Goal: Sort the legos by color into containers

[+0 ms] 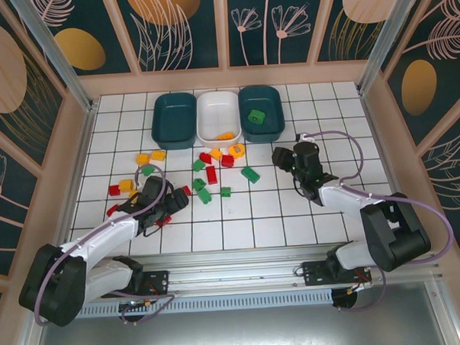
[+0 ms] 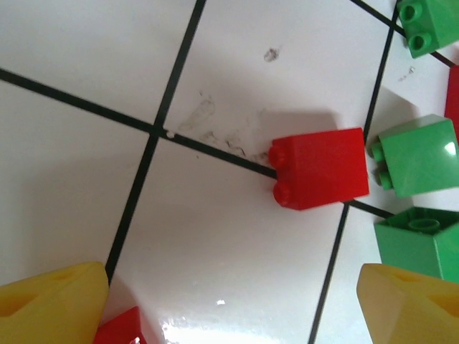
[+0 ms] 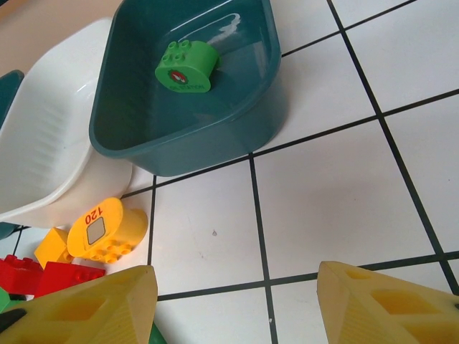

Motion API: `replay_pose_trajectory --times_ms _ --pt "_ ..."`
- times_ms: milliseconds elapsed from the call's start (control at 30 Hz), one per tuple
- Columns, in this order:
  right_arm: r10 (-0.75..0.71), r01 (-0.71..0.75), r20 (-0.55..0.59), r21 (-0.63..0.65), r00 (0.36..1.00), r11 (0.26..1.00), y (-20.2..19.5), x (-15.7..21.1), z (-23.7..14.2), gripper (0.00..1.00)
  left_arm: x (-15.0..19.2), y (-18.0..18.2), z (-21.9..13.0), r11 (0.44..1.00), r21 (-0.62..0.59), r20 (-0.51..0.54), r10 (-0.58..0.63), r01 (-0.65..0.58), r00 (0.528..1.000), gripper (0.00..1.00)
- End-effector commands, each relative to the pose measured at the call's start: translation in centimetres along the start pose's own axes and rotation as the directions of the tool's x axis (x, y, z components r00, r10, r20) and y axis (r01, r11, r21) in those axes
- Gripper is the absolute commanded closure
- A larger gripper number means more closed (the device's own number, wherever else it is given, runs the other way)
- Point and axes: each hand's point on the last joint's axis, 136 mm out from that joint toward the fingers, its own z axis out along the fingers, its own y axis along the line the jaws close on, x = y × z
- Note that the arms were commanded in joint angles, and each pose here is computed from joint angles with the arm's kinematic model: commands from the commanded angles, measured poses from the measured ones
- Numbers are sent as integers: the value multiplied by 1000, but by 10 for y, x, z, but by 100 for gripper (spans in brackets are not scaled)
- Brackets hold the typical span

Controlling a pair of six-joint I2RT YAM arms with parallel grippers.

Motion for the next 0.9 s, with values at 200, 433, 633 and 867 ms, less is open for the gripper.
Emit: replay_pose_trajectory --times_ms 200,433,633,867 --pt "-2 2 19 11 1000 1000 1 -2 3 39 11 16 -18 998 -60 -36 -22 20 999 8" --pt "-4 4 19 6 1000 1000 3 -2 3 38 28 38 -9 981 -189 -113 18 -40 993 10" --pt "-6 6 23 2 1000 1000 5 -4 1 38 42 18 -10 980 -160 -159 91 -116 983 11" --pt "-7 7 13 0 1000 1000 5 -2 3 38 59 7 -17 979 -136 -214 120 -151 969 14"
